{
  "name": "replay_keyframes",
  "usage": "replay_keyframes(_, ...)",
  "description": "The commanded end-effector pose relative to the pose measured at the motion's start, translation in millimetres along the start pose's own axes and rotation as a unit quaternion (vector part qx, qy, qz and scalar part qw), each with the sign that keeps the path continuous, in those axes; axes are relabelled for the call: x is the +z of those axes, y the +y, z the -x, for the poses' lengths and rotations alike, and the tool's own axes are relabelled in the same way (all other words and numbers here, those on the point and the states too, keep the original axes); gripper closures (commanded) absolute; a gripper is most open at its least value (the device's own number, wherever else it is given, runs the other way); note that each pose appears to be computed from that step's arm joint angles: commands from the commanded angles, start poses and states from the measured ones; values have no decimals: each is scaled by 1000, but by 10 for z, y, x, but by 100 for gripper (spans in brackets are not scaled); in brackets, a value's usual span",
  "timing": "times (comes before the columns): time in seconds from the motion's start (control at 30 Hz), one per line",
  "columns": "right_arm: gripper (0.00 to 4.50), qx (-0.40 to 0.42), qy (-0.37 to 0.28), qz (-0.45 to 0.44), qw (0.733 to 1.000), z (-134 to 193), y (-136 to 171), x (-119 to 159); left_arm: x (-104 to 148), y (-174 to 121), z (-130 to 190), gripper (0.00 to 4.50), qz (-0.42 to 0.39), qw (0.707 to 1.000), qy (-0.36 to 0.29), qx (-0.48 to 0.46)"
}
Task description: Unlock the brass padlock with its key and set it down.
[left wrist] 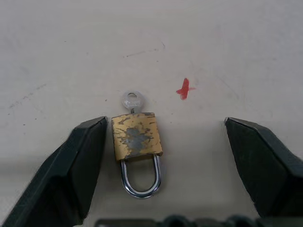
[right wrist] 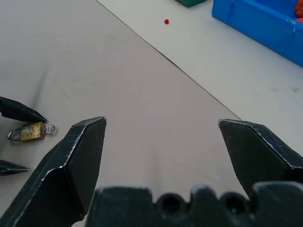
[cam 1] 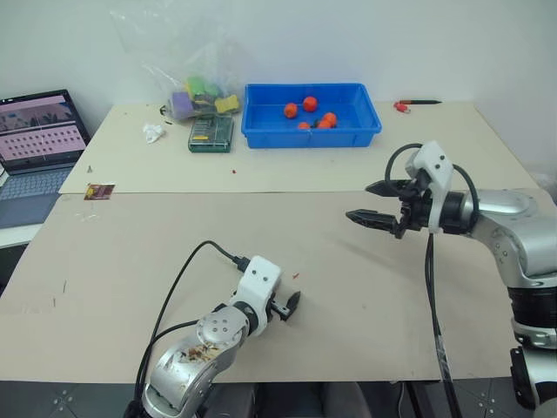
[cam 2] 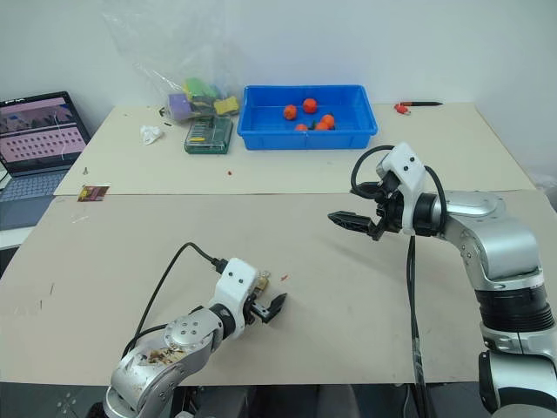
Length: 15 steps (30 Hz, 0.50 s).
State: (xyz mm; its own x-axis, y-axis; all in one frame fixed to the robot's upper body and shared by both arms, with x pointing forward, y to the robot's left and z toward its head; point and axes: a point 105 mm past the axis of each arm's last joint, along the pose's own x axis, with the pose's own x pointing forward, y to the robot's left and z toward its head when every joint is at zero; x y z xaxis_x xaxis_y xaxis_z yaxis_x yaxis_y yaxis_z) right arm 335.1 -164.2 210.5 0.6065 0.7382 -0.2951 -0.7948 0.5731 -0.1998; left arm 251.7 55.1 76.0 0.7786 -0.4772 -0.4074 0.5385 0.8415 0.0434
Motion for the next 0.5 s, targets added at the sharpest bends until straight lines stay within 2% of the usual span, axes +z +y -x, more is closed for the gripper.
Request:
replay_keyframes(0.03,0,-16,-13,17,1000,78,-34,109,-127,74,17,185,-5,999,30,17)
replay_keyframes(0.13,0,-20,-12,16,1000,58,-51,84,-117,220,59,284,-8,998,28,48)
replay_keyframes(0.17,0,-21,-12,16,1000,50,-54,80,-100,250,67,331,-15,998,24,52)
replay_keyframes(0.2,0,-22,-12,16,1000,42,-54,78,-70,277,70,355,-27,998,15,56)
replay_keyframes(0.3,0,-21,-16,13,1000,15,-40,80,71,346,64,355,-58,997,-22,52)
replay_keyframes(0.4,0,-17,-25,3,1000,-4,-22,89,311,530,90,355,-147,984,-80,61)
replay_keyframes(0.47,0,-10,-33,-6,999,-14,-8,105,485,636,142,355,-246,959,-123,69)
replay_keyframes(0.5,0,-5,-38,-13,999,-19,1,117,575,666,177,355,-313,936,-146,74)
